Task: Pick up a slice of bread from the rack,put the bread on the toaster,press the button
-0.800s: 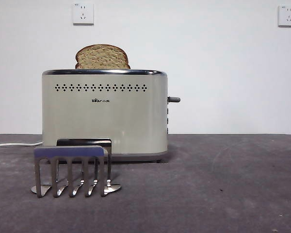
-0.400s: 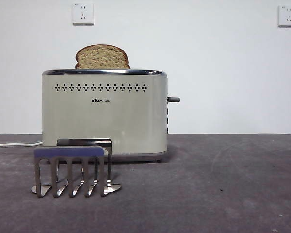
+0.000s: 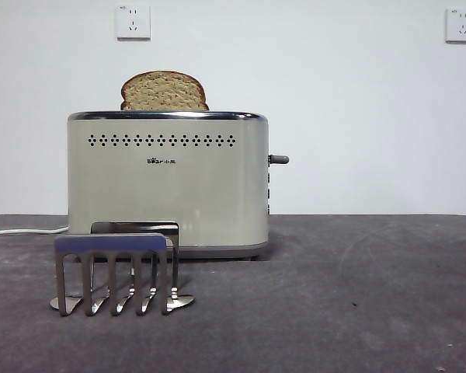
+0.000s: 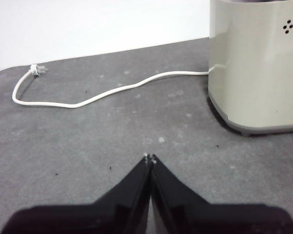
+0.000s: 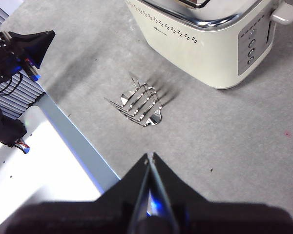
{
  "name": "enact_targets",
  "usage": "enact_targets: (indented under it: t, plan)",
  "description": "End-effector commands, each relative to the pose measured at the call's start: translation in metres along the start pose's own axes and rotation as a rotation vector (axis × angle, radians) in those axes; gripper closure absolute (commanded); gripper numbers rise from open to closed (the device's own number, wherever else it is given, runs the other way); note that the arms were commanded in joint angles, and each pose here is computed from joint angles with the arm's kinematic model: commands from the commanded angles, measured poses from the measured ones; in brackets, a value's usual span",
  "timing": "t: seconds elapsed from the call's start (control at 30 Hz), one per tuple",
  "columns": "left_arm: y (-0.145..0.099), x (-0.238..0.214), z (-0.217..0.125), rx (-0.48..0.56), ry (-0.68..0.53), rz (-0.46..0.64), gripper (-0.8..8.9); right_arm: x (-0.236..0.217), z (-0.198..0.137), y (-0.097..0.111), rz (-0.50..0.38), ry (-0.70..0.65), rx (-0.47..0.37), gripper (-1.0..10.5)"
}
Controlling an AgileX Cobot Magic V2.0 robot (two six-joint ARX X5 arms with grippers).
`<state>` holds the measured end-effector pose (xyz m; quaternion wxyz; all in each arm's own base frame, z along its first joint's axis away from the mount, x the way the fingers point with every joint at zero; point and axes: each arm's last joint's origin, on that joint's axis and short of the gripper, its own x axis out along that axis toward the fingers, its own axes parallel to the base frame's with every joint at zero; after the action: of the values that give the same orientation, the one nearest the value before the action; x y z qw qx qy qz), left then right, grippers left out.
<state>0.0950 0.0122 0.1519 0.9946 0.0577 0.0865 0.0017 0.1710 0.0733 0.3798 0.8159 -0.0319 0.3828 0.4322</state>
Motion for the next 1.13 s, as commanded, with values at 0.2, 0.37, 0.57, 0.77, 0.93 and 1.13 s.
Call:
enact_targets:
  t: [0.2,0.37,0.57,0.77,0.93,1.13]
  plan:
    - [0.0,0.001,-0.004,-0.013,0.008,0.003,8.17,0.001,0.0,-0.001,-0.002,0.002,-0.008,9.5]
    - [0.0,0.001,-0.004,-0.013,0.008,0.004,8.17,0.001,0.0,-0.001,-0.002,0.002,-0.008,9.5]
    - [0.0,0.001,-0.004,-0.013,0.008,0.003,8.17,0.001,0.0,-0.001,-0.002,0.002,-0.008,9.5]
    - [0.0,0.001,-0.004,-0.013,0.008,0.004,8.17,0.001,0.0,-0.001,-0.002,0.002,-0.008,9.5]
    - [0.0,0.001,-0.004,-0.013,0.008,0.003,8.17,-0.008,-0.002,-0.002,-0.033,-0.038,-0.069,9.5]
    - [0.0,0.001,-0.004,-0.013,0.008,0.003,8.17,-0.035,-0.007,-0.003,-0.133,-0.282,-0.163,9.5]
